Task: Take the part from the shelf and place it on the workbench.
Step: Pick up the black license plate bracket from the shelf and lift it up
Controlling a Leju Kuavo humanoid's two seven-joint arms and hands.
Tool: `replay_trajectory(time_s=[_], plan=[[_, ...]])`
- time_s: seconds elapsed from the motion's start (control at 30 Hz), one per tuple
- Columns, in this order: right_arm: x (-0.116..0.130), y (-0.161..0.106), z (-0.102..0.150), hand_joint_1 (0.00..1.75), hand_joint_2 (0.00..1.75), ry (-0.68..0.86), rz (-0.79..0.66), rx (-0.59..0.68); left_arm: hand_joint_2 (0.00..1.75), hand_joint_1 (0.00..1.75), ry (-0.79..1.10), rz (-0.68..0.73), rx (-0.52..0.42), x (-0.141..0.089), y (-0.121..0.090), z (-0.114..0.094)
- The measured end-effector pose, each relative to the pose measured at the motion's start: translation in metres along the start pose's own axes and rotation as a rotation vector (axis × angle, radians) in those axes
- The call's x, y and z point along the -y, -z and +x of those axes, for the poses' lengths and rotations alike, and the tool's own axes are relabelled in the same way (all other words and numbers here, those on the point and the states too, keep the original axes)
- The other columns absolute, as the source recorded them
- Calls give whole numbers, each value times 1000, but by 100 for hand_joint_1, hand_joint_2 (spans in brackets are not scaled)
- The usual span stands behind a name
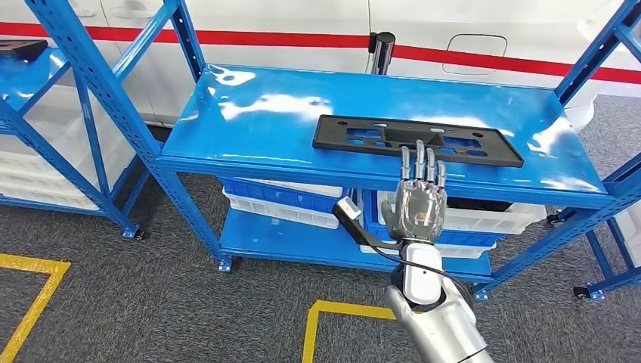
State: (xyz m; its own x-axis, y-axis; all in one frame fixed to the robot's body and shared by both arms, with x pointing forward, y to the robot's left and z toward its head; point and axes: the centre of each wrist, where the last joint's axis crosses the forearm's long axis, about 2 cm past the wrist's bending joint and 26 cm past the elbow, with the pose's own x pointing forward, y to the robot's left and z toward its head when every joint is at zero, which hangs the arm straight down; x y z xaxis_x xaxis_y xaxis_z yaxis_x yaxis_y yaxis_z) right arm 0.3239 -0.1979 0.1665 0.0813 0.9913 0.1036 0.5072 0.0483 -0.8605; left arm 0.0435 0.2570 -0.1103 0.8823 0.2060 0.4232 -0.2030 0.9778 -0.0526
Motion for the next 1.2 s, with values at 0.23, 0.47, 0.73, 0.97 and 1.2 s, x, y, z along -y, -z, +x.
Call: replay_trajectory(time_s=[0.23,0.47,0.73,0.97,1.2], plan=[[2,18,0,0,175,-55,-53,29,0,0,8,1,11,-1,1,2],[-2,29,-5,0,175,-108,-42,34,0,0,15,-2,13,-3,1,2],[-6,36,-10,0,175,-149,-14,51,0,0,42,39,26,-7,2,5],[-10,39,-12,0,175,-166,-2,61,0,0,58,61,48,-8,2,5],[-16,47,-12,0,175,-198,7,52,0,0,68,78,53,-8,2,5]])
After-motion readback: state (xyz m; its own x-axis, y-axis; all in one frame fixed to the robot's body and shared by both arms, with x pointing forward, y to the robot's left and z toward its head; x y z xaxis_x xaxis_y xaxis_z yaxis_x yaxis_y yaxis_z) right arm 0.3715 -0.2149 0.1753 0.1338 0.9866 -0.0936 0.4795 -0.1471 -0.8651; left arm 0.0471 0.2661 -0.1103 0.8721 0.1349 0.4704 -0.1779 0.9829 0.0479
